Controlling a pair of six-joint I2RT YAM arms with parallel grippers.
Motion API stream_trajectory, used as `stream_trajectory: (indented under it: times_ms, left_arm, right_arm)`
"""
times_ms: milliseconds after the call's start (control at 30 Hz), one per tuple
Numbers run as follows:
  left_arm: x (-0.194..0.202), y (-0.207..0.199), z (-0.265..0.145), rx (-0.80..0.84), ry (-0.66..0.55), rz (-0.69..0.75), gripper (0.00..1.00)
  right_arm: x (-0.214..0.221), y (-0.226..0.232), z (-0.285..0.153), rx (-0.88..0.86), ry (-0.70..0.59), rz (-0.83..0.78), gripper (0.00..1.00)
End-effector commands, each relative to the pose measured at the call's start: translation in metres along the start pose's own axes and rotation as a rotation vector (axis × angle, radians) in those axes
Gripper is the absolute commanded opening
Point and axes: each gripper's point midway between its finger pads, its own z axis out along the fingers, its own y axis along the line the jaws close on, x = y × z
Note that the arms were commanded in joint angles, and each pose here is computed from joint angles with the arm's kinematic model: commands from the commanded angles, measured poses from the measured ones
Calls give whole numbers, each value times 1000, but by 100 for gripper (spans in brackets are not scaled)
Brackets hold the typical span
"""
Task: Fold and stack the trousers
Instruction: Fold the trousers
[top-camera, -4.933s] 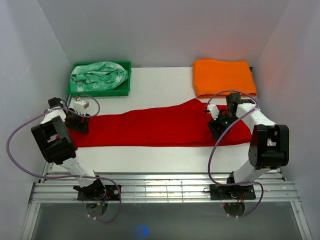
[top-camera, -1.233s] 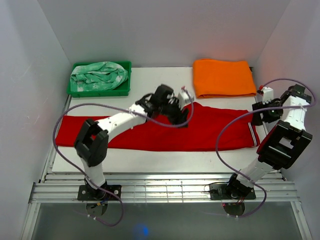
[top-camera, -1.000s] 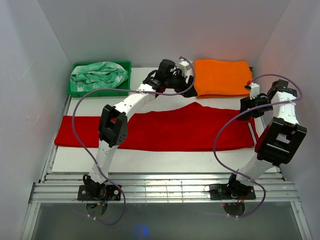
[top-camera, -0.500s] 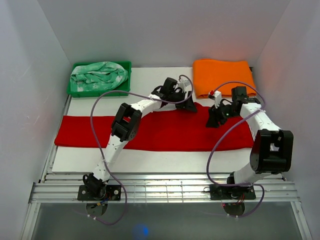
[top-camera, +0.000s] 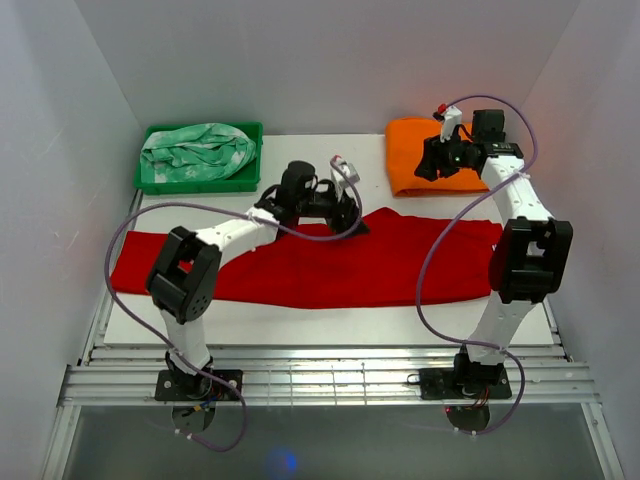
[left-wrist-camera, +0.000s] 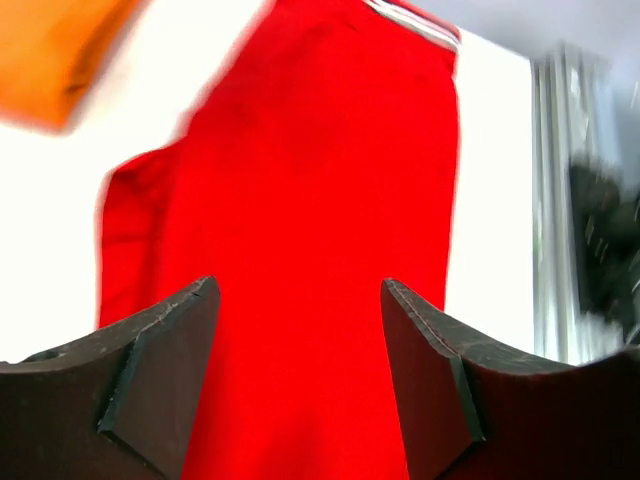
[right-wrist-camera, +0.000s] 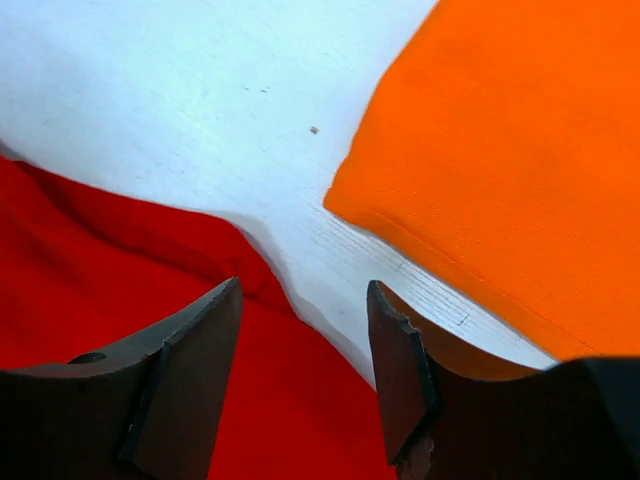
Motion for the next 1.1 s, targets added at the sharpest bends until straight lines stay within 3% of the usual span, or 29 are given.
stream_trajectory:
  times_ms: [0, 133, 267, 600, 700, 800, 833, 900, 1067]
  left_arm:
    - [68, -61, 8, 112, 146, 302, 75]
    - [98, -77, 21, 102, 202, 498, 74]
    - [114, -76, 46, 60, 236, 547, 68]
    - [151, -68, 70, 2, 288, 749, 63]
    - [159, -71, 71, 2, 303, 765, 63]
    - [169, -73, 71, -3, 324, 775, 62]
    - [171, -76, 72, -3, 329, 775, 62]
    - [175, -74, 72, -17, 343, 756, 61]
    - [196, -76, 72, -35, 401, 704, 52]
  right_arm:
    - [8, -3, 33, 16, 76, 85, 59]
    - [21, 7, 56, 18, 163, 38, 66]
    - [39, 26, 72, 19, 235, -26, 69]
    - [92, 37, 94, 51, 444, -110, 52]
    - [107, 34, 95, 76, 501, -138, 49]
    - [122, 31, 98, 104, 571, -162, 58]
    - [124, 30, 98, 107, 585, -168, 67]
    - [128, 32, 99, 101, 613, -175, 71]
    - [136, 32, 97, 109, 670, -221, 67]
